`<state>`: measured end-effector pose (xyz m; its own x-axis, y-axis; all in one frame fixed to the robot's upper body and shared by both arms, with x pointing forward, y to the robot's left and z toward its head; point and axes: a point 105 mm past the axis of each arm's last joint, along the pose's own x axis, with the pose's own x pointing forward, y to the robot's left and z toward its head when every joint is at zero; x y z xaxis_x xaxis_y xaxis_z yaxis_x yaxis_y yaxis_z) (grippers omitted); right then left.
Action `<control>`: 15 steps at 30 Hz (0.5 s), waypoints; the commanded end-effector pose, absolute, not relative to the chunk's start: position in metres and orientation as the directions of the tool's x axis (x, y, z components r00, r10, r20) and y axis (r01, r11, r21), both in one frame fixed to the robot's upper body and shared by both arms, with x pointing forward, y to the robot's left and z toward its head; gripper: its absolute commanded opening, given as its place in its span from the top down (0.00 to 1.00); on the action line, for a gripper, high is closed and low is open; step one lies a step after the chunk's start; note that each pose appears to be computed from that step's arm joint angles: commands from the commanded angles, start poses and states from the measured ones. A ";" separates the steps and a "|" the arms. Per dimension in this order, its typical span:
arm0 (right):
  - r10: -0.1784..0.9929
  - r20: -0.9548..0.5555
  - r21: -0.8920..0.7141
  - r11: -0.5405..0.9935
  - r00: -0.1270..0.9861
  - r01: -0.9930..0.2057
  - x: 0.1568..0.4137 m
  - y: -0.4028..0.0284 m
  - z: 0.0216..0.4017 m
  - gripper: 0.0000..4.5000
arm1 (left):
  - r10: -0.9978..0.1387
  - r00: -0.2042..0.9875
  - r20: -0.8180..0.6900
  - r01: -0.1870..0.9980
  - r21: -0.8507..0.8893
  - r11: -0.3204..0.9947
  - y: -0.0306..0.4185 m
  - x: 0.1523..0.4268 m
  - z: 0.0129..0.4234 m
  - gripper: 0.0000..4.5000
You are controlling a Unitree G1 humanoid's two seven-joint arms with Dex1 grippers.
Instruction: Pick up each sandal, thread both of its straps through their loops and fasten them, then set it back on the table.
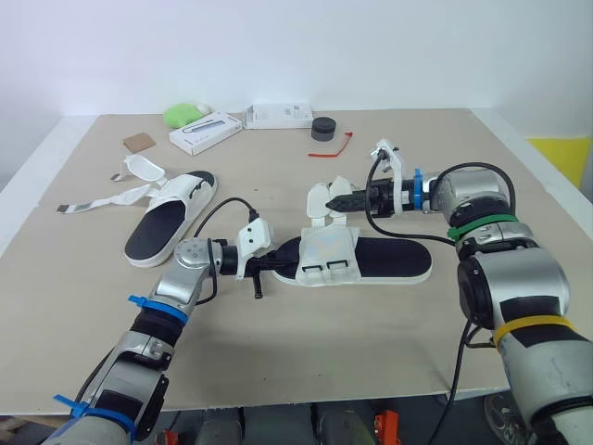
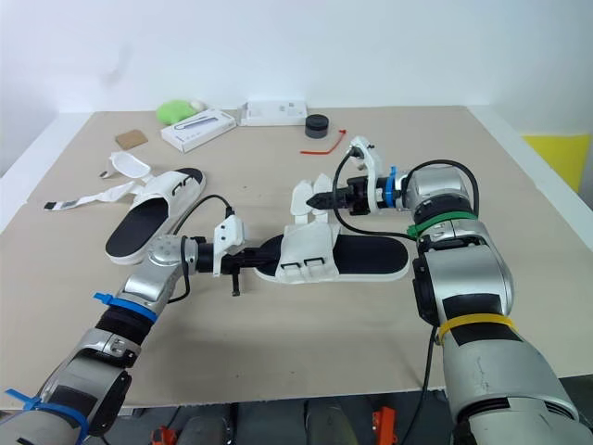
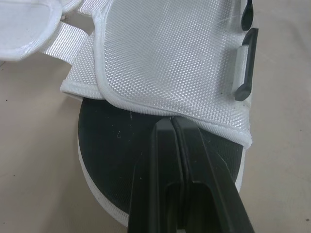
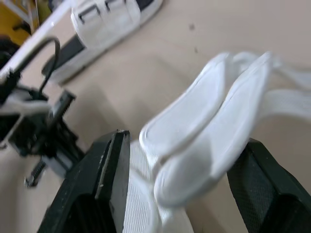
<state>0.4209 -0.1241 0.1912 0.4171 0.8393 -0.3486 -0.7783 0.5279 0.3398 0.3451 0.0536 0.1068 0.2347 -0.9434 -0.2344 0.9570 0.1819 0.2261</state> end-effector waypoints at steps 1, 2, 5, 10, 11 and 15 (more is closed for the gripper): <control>0.847 -0.265 0.316 0.527 0.460 -0.789 0.428 -0.115 0.213 0.30 | -0.926 0.198 -0.322 0.978 0.129 0.165 0.054 0.335 0.073 1.00; 0.844 -0.263 0.317 0.533 0.467 -0.785 0.429 -0.115 0.212 0.30 | -0.926 0.200 -0.321 0.978 0.128 0.167 0.054 0.336 0.074 1.00; 0.846 -0.236 0.317 0.532 0.478 -0.785 0.432 -0.110 0.213 0.30 | -0.925 0.204 -0.319 0.977 0.127 0.172 0.055 0.337 0.075 1.00; 0.835 -0.141 0.313 0.548 0.532 -0.776 0.440 -0.103 0.228 0.30 | -0.926 0.212 -0.314 0.975 0.124 0.182 0.055 0.339 0.076 1.00; 0.834 -0.130 0.310 0.549 0.537 -0.777 0.440 -0.102 0.230 0.30 | -0.926 0.211 -0.314 0.976 0.123 0.181 0.055 0.339 0.076 1.00; 0.827 -0.098 0.295 0.556 0.554 -0.777 0.443 -0.102 0.238 0.30 | -0.926 0.209 -0.313 0.976 0.120 0.180 0.054 0.338 0.075 1.00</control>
